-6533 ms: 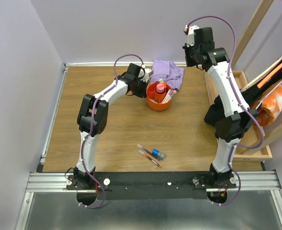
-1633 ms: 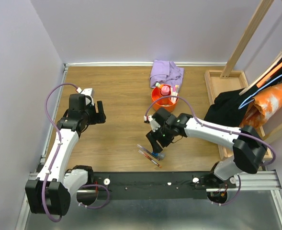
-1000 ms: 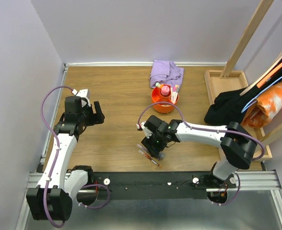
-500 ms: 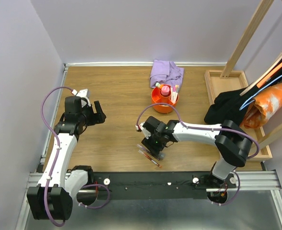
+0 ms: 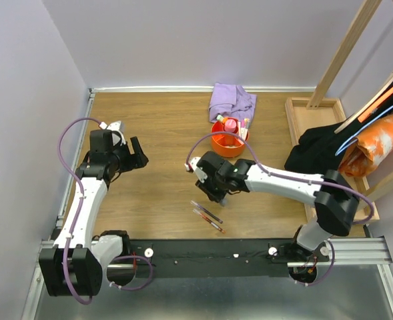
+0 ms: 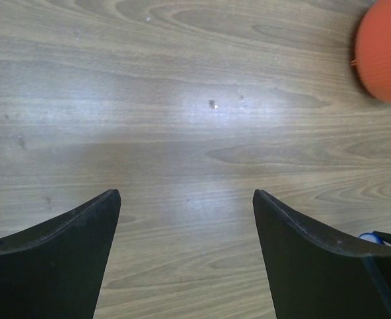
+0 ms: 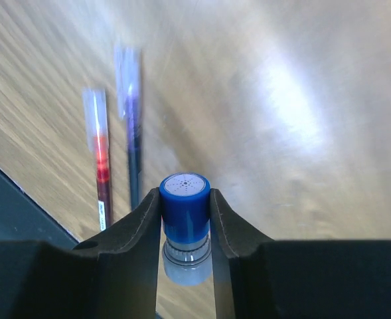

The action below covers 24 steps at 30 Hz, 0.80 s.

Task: Sort the stationery into containers
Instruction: Pick up the stationery from the center of the board, then place the stationery in the storage box.

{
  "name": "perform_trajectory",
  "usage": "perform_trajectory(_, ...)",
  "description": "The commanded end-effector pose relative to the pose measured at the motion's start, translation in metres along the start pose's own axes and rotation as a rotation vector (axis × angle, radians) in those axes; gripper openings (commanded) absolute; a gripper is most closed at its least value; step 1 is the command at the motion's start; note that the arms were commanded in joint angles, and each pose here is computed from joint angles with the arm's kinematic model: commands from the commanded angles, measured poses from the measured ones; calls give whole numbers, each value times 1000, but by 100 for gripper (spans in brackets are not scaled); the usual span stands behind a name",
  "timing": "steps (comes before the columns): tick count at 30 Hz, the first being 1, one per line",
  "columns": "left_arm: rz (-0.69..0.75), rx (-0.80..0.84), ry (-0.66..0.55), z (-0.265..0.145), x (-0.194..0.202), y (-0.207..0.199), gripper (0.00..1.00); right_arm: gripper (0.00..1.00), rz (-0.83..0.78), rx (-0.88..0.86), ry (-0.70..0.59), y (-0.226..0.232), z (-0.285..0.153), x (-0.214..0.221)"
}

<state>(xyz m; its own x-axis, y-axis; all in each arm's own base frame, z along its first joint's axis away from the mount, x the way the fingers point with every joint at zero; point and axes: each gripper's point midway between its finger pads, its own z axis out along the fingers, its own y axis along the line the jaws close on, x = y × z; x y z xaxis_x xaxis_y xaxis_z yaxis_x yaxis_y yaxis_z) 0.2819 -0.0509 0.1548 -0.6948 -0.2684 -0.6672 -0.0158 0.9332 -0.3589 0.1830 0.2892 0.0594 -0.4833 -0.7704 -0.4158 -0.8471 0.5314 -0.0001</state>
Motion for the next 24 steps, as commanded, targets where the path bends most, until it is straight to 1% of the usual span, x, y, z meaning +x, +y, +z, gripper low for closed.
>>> perform_trajectory(1, -54, 73, -16, -3, -25, -21, 90, 0, -42, 189, -223, -45, -58, -66)
perform_trajectory(3, -70, 73, 6, 3, -26, -21, 90, 1, 32, 263, -283, -78, -72, -83)
perform_trajectory(5, -67, 75, 11, 6, -32, -22, 90, 0, 124, 309, -330, -106, -79, -91)
perform_trajectory(6, -63, 75, 37, 13, -30, -21, 90, 1, 184, 347, -387, -132, -84, -97)
perform_trajectory(7, -53, 82, 38, 14, -35, -23, 90, 1, 214, 370, -452, -145, -95, -102)
perform_trajectory(8, -46, 87, 47, 16, -37, -24, 90, 0, 244, 415, -588, -167, -110, -120)
perform_trajectory(9, -41, 85, 67, 22, -36, -22, 90, 0, 240, 439, -661, -175, -121, -127)
perform_trajectory(10, -32, 91, 63, 23, -42, -24, 89, 0, 203, 472, -694, -179, -121, -116)
perform_trajectory(11, -31, 91, 68, 25, -44, -24, 89, 1, 173, 511, -851, -186, -143, -139)
perform_trajectory(12, -30, 89, 74, 27, -45, -24, 89, 1, 160, 541, -890, -192, -148, -138)
perform_trajectory(14, -29, 86, 84, 31, -51, -24, 89, 1, 147, 560, -923, -201, -147, -140)
perform_trajectory(18, -16, 71, 108, 41, -56, -21, 88, 0, 198, 558, -932, -222, -140, -140)
perform_trajectory(24, -5, 58, 109, 52, -63, -18, 88, 1, 192, 534, -934, -229, -120, -133)
